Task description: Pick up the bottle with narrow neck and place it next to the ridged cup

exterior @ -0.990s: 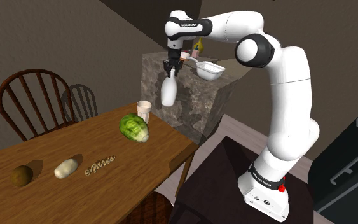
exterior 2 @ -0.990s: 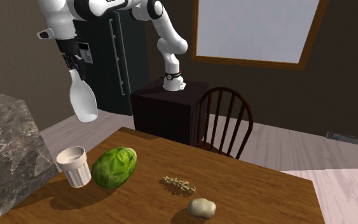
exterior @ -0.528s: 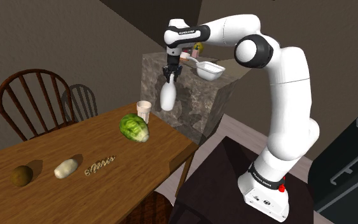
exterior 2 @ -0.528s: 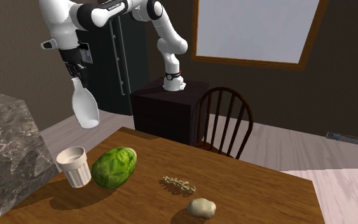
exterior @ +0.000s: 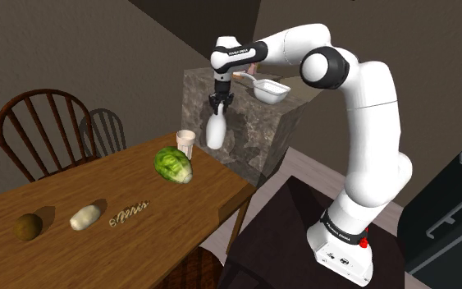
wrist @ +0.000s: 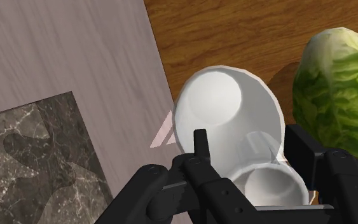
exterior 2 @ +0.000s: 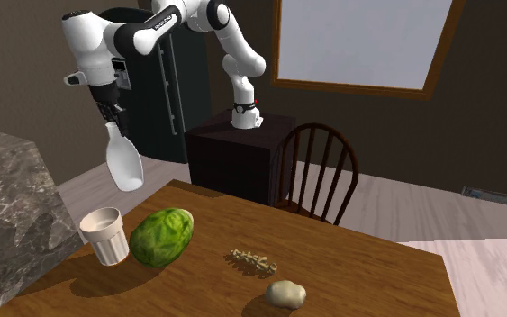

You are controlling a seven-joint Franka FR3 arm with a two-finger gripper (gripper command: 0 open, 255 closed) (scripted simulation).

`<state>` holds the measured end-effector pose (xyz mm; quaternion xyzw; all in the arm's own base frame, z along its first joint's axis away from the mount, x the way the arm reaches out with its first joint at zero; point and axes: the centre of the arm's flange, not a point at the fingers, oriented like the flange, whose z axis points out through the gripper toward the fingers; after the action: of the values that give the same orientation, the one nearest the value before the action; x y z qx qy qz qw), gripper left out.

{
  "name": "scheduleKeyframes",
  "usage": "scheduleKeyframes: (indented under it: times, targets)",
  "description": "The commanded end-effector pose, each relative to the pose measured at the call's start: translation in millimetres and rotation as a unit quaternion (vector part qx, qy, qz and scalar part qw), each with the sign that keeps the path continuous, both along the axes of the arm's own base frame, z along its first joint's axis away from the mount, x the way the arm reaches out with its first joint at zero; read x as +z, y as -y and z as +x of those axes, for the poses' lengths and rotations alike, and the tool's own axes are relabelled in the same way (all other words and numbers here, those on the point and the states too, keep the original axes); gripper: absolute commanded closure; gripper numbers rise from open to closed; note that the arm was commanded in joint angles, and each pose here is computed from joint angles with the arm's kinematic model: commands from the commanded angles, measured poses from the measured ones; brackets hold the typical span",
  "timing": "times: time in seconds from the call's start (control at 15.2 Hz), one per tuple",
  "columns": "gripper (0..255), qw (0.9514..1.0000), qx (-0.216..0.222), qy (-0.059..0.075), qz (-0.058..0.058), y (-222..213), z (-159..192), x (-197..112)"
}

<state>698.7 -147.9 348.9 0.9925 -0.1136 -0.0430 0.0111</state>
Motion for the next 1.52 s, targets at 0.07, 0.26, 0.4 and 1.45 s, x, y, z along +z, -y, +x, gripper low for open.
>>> scheduleKeyframes:
  times: [0.07,0.26,0.4,1.45]
  targets:
    - [255,1.0000,0.000,0.001,0.000,0,1,-15]
    - [255,1.0000,0.000,0.001,0.000,0,1,-30]
    - [255,1.0000,0.000,0.001,0.000,0,1,-41]
    - [255,1.0000,0.000,0.001,0.000,0,1,-125]
